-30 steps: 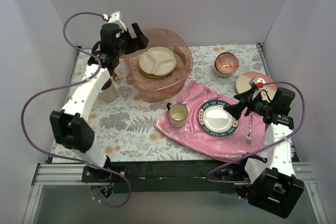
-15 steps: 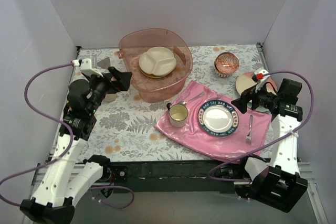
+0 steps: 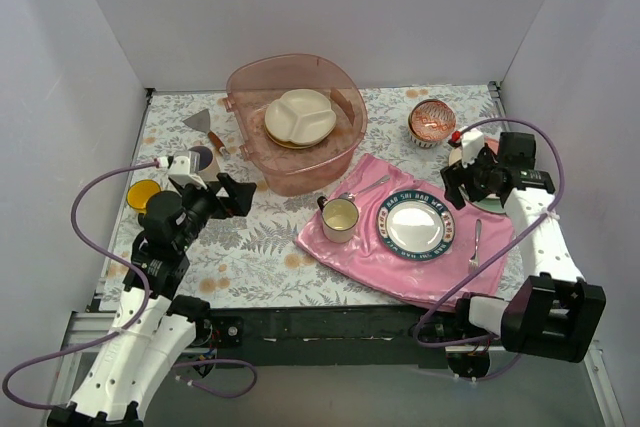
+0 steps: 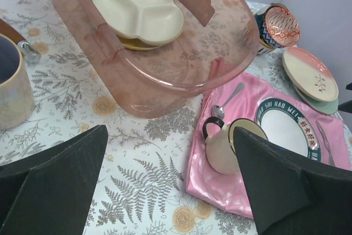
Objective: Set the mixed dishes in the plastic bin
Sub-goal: Pick up the plate at the center of the board.
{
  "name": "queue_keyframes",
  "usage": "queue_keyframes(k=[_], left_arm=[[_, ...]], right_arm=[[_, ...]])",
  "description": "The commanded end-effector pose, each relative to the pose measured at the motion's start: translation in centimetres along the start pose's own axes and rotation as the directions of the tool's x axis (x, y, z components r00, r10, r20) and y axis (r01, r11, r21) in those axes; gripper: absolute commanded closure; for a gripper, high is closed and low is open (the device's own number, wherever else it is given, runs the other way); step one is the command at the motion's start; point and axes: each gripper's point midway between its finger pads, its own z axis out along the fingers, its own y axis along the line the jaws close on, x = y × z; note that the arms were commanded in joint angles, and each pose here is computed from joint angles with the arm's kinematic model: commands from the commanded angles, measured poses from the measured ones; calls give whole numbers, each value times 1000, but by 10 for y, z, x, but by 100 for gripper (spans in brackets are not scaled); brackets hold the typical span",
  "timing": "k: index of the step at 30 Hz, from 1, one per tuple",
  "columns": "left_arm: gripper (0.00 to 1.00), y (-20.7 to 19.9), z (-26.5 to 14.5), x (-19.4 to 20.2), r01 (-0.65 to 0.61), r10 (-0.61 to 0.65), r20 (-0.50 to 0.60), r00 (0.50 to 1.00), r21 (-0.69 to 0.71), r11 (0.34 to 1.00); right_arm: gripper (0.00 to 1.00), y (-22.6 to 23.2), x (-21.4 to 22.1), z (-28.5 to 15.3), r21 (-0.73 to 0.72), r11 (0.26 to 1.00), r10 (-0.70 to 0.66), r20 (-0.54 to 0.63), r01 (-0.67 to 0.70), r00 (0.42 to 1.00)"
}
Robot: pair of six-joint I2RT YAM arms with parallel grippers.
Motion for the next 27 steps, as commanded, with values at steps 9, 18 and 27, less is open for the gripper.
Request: queue_keyframes(k=[9,18,27], left_arm=[[2,8,2,8,-30,30,7,1000,-10,1000],[2,10,5,11,-30,29,-6,1000,-20,999],[2,12,6,12,-30,30,-10,1000,-28,999]], right_arm=[[25,-64,15,43,278,942,-133,-204,187,970],[37,-71,30,74,285,926,-169,-276,249,946],[43,-86,43,80,292,892,-231,-361,345,903]])
